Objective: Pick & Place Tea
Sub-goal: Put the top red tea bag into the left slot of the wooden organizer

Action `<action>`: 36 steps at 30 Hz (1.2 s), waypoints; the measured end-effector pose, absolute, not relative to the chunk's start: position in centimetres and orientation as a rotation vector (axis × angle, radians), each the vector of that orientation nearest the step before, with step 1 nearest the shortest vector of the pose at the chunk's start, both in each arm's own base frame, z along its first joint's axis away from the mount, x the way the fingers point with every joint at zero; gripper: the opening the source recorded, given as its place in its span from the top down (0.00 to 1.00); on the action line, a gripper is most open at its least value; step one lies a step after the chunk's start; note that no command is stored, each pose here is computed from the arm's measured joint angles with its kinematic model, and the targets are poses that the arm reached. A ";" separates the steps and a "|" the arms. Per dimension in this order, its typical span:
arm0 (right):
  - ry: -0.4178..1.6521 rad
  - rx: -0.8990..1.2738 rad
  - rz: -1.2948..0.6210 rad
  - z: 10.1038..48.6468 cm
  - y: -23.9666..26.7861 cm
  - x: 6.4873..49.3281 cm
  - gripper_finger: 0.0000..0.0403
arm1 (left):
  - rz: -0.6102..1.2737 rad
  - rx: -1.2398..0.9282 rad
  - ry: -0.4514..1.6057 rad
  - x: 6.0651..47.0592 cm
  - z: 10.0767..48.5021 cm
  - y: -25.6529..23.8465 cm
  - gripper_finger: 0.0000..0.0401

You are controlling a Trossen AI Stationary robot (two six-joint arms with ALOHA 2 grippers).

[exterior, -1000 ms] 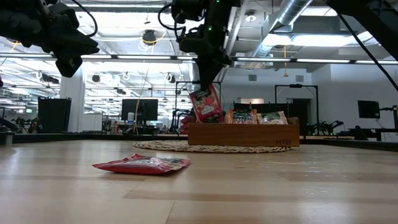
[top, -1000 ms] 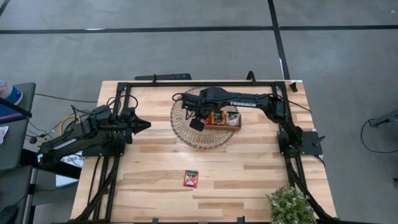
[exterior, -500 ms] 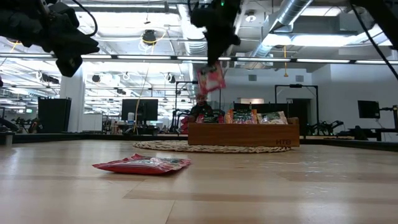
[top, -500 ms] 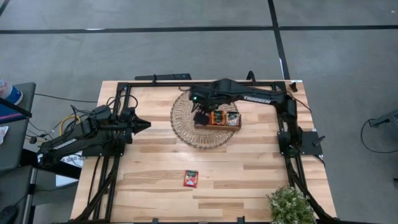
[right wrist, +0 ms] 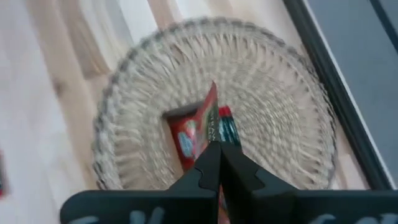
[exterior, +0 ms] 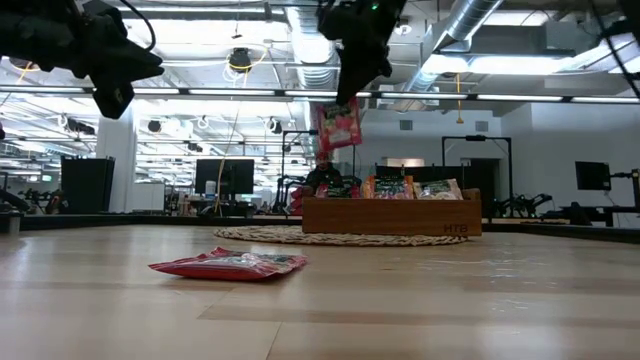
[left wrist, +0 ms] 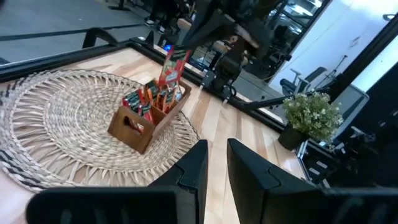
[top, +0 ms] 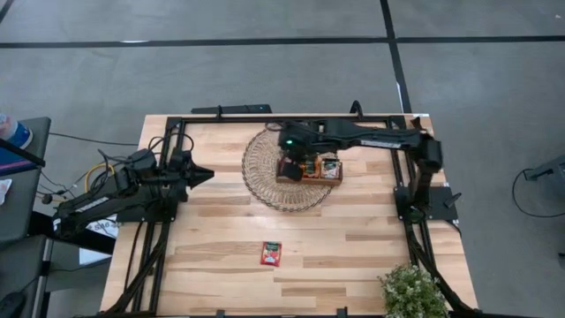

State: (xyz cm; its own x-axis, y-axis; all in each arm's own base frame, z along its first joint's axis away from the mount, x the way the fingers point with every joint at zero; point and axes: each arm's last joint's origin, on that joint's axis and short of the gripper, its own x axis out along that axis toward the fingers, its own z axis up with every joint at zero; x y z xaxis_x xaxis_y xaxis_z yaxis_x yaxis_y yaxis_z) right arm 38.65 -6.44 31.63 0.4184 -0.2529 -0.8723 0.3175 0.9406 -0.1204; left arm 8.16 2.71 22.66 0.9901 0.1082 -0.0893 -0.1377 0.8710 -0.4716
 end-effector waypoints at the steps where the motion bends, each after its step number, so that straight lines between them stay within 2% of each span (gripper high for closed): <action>1: 1.047 0.074 -0.351 31.7 -6.3 38.2 1.00 | 0.136 -0.497 0.058 8.2 22.7 2.7 0.87; 5: 0.949 0.101 -0.330 30.6 -6.0 36.9 1.00 | 0.152 -0.490 0.038 8.2 22.8 2.8 0.87; 9: 0.959 0.120 -0.317 28.9 -5.8 36.2 1.00 | 0.155 -0.489 0.032 8.2 22.9 2.8 0.87; 13: 0.916 0.086 -0.287 29.0 -5.8 36.7 1.00 | 0.168 -0.496 0.028 8.2 22.9 2.8 0.87; 19: 1.004 0.066 -0.248 26.9 -6.0 37.3 1.00 | 0.171 -0.510 0.027 8.2 22.9 2.9 0.87; 32: 1.004 0.054 -0.244 26.5 -6.6 37.6 1.00 | 0.171 -0.510 0.026 8.2 22.9 2.9 0.87; 36: 1.004 0.071 -0.245 25.1 -6.7 37.5 1.00 | 0.171 -0.510 0.026 8.2 22.9 2.9 0.87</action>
